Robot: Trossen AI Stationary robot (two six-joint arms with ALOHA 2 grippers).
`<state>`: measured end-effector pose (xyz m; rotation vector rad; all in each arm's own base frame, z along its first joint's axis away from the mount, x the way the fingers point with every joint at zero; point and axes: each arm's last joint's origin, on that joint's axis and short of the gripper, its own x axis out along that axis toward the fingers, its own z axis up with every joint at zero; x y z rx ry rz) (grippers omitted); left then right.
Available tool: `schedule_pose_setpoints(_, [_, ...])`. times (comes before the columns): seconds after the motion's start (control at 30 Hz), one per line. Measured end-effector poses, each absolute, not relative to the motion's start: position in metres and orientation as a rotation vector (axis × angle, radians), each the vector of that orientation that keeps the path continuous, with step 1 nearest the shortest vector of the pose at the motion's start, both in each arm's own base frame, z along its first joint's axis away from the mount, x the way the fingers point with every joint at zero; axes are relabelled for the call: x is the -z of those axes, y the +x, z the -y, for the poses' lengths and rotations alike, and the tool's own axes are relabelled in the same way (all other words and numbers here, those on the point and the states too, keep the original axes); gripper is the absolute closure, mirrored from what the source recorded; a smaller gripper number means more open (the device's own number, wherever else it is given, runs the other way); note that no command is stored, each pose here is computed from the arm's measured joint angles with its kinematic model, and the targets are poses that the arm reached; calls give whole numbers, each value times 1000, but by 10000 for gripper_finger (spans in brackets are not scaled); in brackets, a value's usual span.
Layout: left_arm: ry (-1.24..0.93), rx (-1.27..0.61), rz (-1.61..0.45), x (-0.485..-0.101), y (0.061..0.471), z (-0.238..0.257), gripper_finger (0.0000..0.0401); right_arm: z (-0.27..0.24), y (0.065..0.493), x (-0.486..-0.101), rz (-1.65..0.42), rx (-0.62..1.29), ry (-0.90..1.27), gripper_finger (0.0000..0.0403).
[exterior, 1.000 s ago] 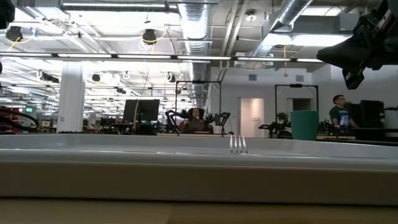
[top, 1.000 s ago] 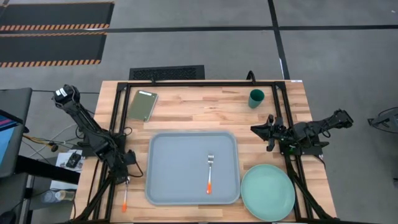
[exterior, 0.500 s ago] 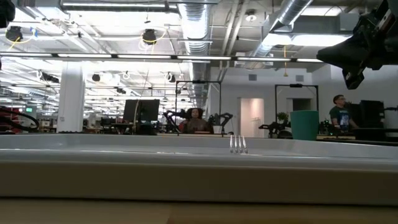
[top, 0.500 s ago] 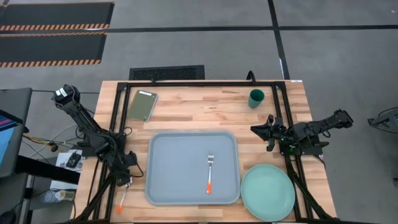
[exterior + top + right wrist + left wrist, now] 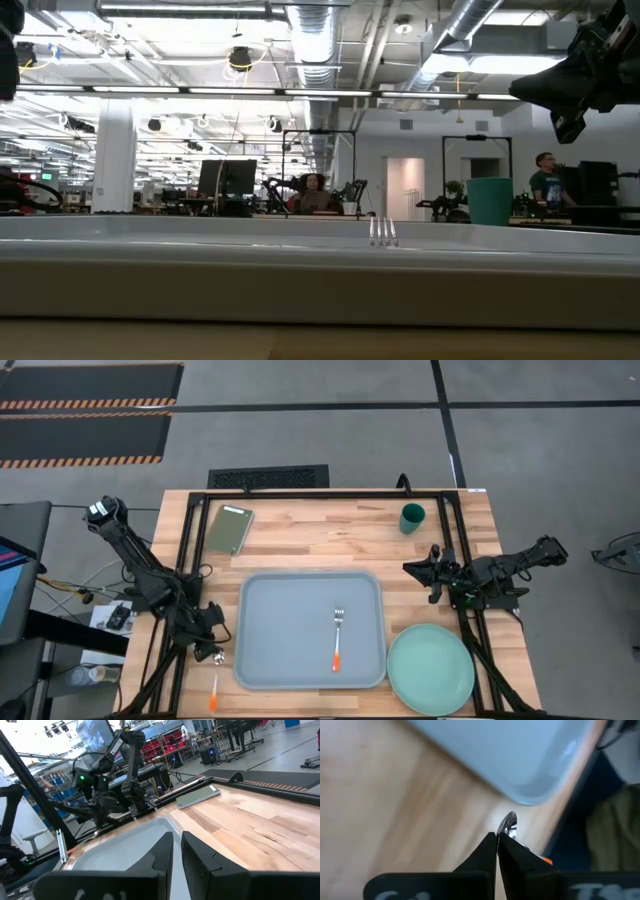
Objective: Pick and place plate/cup/fork/spoon on tray
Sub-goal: Put the orange spoon to the right of the orange fork on the light gray tray
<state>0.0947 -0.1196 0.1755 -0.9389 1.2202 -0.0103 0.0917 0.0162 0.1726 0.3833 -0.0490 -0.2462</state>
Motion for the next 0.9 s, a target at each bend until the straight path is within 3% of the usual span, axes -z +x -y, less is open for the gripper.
schedule_pose_setpoints(0.17, [-1030,31,-1149,-201,102,126,401,-16,92,-173,49,246,383,337])
schedule_pose_setpoints(0.43, [-1169,-161,-954,-212,129,104,401,-16,92,-173,48,246,379,337])
schedule_pose_setpoints(0.9, [-1081,-159,-766,-208,190,38,401,-16,92,-173,48,246,380,337])
